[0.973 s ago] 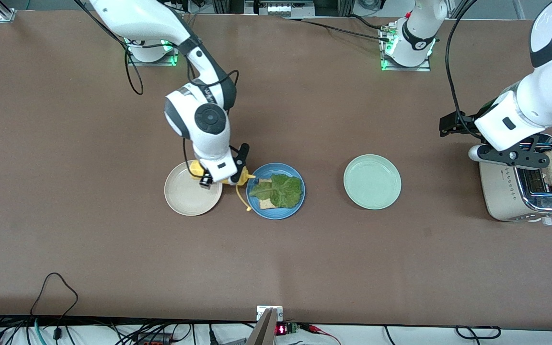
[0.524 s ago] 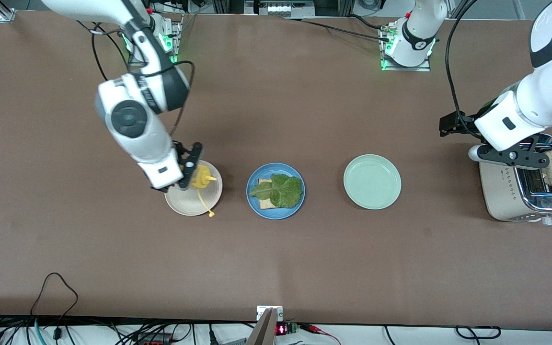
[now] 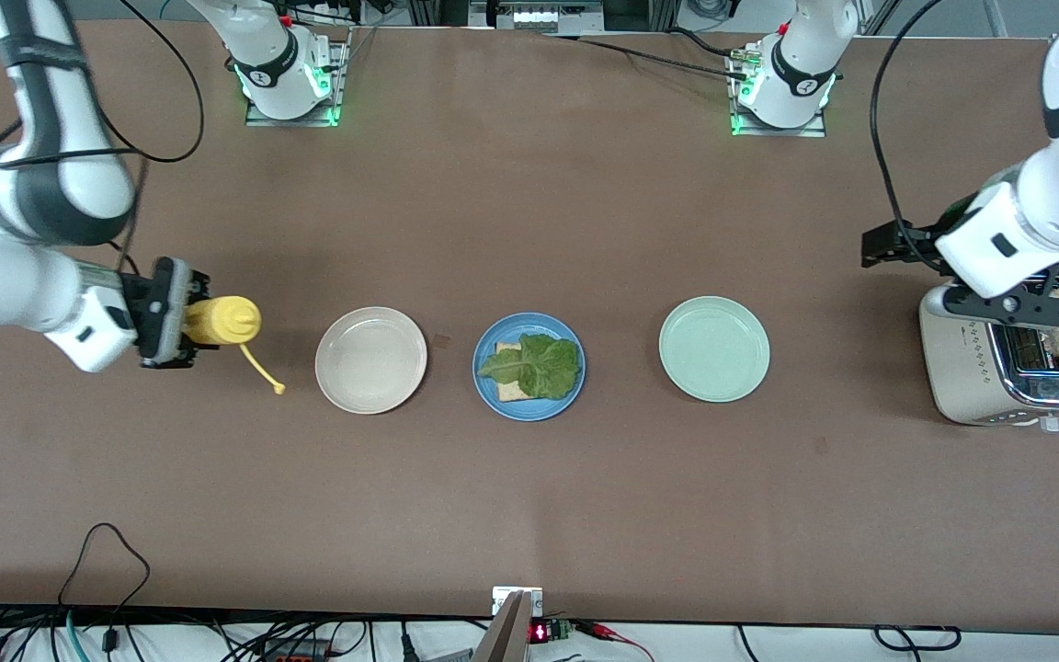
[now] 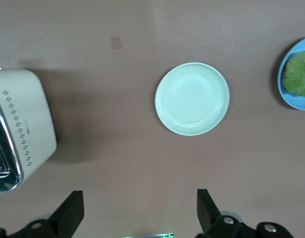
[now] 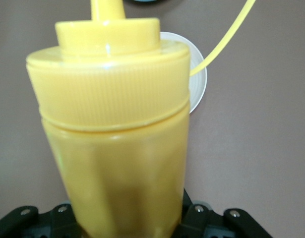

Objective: Make sandwich in blue plate with both arms
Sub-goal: 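Return the mustard bottle to its spot while the left gripper reaches the toaster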

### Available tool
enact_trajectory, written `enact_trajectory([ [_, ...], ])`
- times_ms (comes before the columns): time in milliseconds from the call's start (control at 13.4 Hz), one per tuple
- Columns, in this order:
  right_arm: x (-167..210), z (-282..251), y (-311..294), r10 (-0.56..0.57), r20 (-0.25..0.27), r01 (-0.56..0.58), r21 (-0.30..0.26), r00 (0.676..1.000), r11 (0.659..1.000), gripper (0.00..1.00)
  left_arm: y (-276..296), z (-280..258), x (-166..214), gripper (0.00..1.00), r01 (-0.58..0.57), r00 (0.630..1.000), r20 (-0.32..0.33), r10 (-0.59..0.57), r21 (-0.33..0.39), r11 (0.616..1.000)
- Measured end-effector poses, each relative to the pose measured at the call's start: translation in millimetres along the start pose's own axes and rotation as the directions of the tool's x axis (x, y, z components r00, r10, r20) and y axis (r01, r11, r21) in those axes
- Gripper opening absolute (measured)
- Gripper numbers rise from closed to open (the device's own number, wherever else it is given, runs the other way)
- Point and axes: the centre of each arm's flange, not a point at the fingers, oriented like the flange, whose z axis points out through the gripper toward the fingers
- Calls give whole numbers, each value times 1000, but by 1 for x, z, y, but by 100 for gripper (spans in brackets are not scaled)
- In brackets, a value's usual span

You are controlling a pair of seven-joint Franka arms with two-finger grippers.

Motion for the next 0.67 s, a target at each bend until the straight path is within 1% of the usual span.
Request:
enact_trajectory([
  [150,-49,2,-6,-54,-98,55,2,994,999,60,-28,9,5,100,41,999,16,-41,-5,999],
  [225,-70,3,-10,-81,-141,82,1,987,997,60,-42,14,8,100,59,998,23,-60,23,998],
  [374,-110,5,-18,-134,-226,136,-5,965,991,60,-65,32,18,100,75,996,46,-82,139,988],
  [449,-132,7,-22,-156,-270,159,-11,950,987,60,-75,43,24,100,78,994,64,-91,181,980],
  [524,-158,11,-28,-172,-319,175,-20,932,984,60,-90,55,29,100,90,991,81,-108,201,976],
  [599,-186,19,-34,-186,-371,187,-32,910,982,60,-112,66,32,100,101,988,96,-122,199,975],
  [674,-215,30,-41,-202,-422,200,-50,884,979,60,-139,75,34,100,98,988,102,-118,182,978],
])
